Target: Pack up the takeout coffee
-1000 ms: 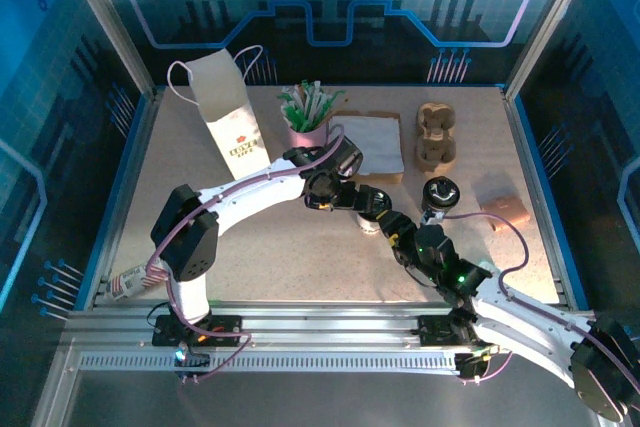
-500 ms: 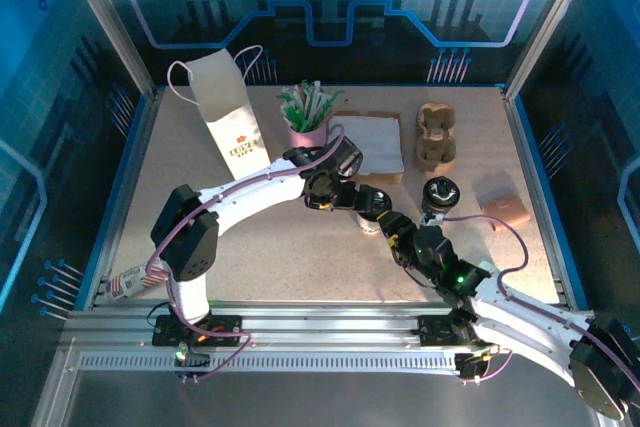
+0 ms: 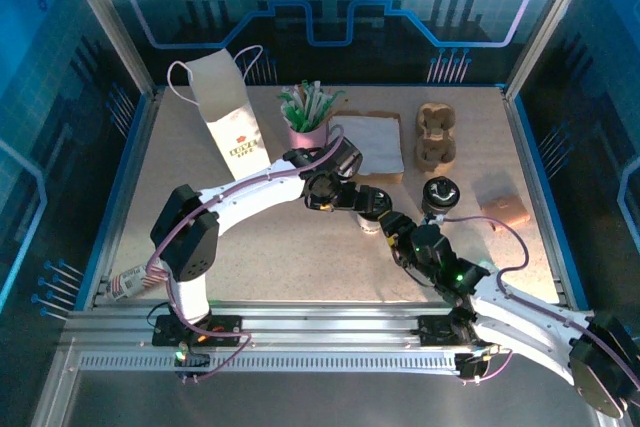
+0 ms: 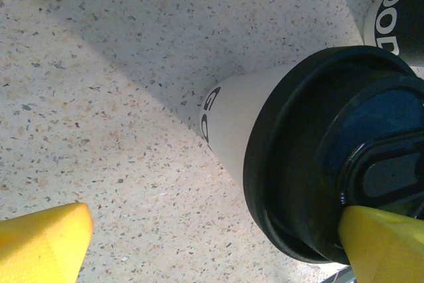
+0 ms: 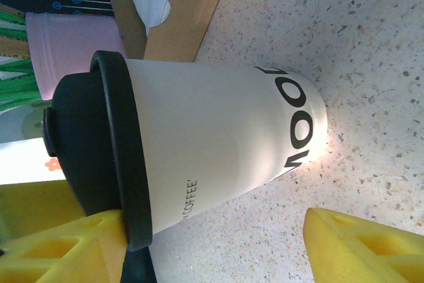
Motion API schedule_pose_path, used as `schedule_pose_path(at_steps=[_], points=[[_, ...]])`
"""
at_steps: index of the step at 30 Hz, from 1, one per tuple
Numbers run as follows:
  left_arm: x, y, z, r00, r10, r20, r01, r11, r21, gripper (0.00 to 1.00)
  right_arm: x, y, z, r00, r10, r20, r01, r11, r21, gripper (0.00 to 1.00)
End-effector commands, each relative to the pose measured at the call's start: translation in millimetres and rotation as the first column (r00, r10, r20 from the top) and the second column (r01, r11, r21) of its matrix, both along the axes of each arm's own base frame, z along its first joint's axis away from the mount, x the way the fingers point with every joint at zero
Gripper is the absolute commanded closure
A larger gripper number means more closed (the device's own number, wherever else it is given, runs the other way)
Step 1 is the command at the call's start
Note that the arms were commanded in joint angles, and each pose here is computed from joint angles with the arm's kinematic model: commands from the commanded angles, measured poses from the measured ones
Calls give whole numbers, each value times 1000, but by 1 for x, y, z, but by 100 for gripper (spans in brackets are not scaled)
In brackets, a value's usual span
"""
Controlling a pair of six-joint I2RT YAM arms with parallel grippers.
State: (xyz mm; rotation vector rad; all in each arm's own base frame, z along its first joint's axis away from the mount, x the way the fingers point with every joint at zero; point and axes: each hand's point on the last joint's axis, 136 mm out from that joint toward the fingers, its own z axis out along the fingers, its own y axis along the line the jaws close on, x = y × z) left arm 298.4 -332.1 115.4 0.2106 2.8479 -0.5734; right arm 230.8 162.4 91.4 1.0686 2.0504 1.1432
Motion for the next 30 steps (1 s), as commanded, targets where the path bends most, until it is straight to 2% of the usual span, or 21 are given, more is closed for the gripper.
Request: schedule_pose_path(at_steps=[1,16,24,30], points=[[-41,25,-56,984,-24,-176,51,987,151,3,-16,-23,-39,986,-61,-156,37,988,-152,30],[-51,32,-74,978,-20,-206,54,986,158,3,-22,-21,-57,968,-54,-244,5,980,-197,31],[-50,33,-76,978,-21,-209,54,987,154,3,-18,-22,-41,973,-40,-228,-13,974,-225,31],[-48,35,-75,977,-18,-210,51,987,152,3,-4,-16,-24,978,26,-207,-65,981,-185,29]])
